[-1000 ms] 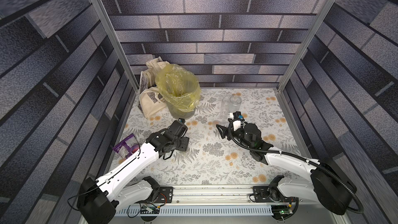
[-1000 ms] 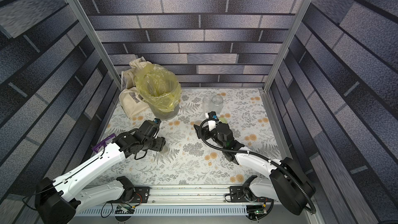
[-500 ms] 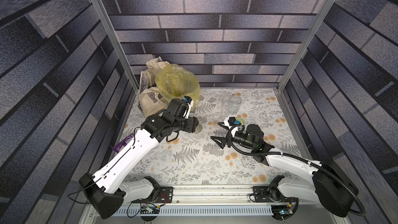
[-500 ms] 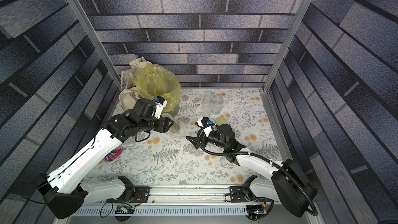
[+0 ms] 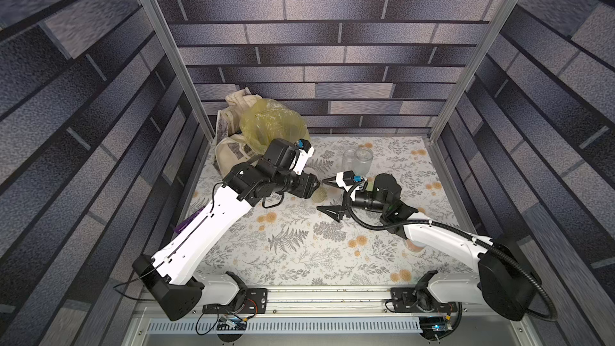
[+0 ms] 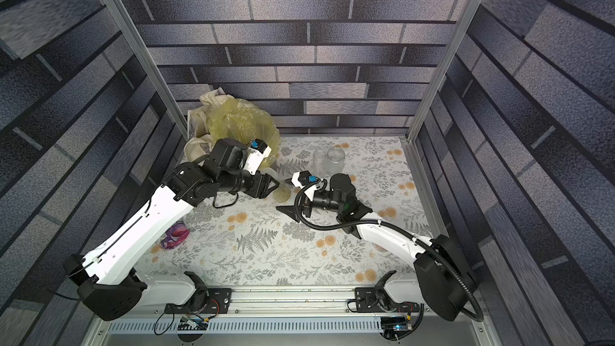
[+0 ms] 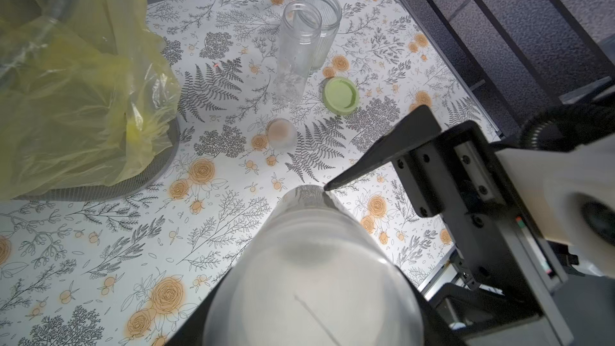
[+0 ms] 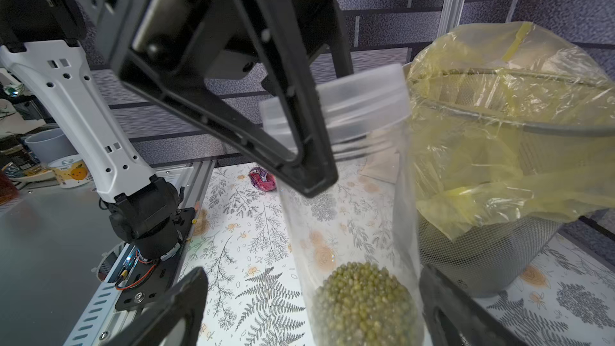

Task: Empty moldy mung beans from jars
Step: Pick up the jar from the center of the board.

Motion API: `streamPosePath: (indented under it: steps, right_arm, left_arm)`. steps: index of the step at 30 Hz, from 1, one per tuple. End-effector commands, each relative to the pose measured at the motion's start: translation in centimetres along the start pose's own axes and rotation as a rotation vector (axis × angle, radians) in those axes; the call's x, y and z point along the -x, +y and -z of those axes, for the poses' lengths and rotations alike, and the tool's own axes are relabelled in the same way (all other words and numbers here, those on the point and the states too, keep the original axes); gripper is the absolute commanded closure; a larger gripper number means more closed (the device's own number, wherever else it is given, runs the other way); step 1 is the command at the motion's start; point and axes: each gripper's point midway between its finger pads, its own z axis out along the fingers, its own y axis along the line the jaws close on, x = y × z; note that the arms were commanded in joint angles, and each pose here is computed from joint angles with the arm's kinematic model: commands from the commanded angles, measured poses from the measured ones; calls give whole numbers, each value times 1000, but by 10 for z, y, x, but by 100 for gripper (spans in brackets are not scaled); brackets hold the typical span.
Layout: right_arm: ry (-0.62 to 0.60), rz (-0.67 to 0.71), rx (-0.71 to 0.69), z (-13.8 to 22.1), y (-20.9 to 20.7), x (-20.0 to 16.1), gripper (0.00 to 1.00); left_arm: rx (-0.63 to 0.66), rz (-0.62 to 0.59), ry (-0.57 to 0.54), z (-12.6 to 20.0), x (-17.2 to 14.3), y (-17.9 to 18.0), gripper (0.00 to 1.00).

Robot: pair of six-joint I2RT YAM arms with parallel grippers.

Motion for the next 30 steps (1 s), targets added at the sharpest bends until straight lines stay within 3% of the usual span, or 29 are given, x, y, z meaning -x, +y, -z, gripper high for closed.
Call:
streamPosePath:
  steps: [1, 9, 12, 16, 21, 25, 27, 30]
  right_arm:
    - [-1, 21, 87, -7, 10, 7, 0]
    - [-36, 23, 109, -16, 5, 17, 3]
    - [-71, 20, 100, -16, 3, 22, 15]
    - [-93, 19, 111, -17, 4, 25, 40]
    - [-117, 14, 103, -16, 3, 30, 45]
    - [-132, -2, 69, -15, -4, 30, 46]
    - [-142, -16, 56, -14, -8, 29, 46]
    - [-177, -48, 55, -9, -13, 30, 46]
  left_arm:
    - [-102, -53, -24, 10, 11, -22, 50]
    - [-172, -90, -34, 13, 12, -35, 49]
    - [-164, -93, -27, 11, 11, -33, 49]
    - [-154, -97, -43, 10, 16, -31, 49]
    - [-151, -84, -50, 5, 20, -25, 46]
    - [-124, -67, -98, 6, 29, -20, 14]
    - [-100, -61, -149, 11, 36, -17, 3]
    - [-68, -61, -260, 26, 46, -12, 2]
